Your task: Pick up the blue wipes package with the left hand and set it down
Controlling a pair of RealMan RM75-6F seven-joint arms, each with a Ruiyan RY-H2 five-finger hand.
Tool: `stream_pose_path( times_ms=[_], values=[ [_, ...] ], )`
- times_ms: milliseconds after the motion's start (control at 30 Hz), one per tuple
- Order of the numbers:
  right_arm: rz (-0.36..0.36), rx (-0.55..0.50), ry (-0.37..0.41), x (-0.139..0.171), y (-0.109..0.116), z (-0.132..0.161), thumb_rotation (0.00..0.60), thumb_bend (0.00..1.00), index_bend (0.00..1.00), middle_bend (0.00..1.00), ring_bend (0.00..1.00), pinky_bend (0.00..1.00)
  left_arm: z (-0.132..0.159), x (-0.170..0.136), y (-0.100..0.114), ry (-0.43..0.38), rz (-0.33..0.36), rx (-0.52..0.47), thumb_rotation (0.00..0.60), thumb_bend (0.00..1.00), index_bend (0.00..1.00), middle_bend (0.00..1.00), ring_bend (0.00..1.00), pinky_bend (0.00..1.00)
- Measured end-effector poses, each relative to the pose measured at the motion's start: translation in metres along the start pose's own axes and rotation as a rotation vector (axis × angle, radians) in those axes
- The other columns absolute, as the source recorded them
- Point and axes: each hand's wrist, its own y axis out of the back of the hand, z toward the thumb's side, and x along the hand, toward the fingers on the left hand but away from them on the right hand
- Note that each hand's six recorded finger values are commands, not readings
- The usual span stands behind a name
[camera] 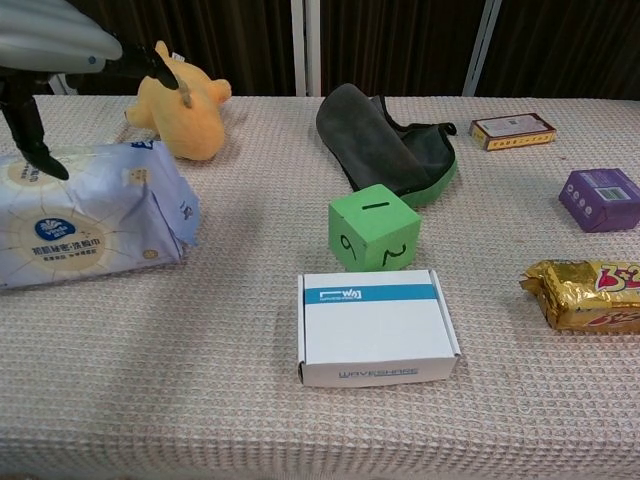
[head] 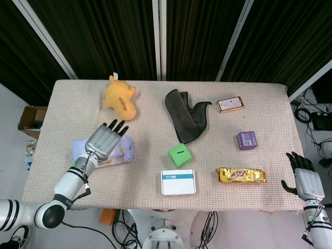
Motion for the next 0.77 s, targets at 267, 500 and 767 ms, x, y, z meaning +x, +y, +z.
stream_pose_path(
  times_ms=[267, 500, 767],
  values=[
    [-0.079, -0.030, 0.039, 0.001, 0.013, 0.005, 0.600, 0.22, 0.00, 0.00, 0.00, 0.00, -0.035, -0.031, 0.016, 0.095, 0.133, -0.063, 0.600, 0.00, 0.00, 0.00, 0.04, 0.30],
    [-0.160, -0.056, 0.122, 0.008, 0.023, 0.011, 0.600, 0.22, 0.00, 0.00, 0.00, 0.00, -0.086, -0.068, -0.005, 0.158, 0.410, -0.249, 0.600, 0.00, 0.00, 0.00, 0.04, 0.30],
    [-0.171, -0.042, 0.135, 0.016, 0.030, 0.009, 0.600, 0.21, 0.00, 0.00, 0.00, 0.00, -0.148, -0.139, -0.120, 0.349, 0.436, -0.344, 0.600, 0.00, 0.00, 0.00, 0.03, 0.26]
  ],
)
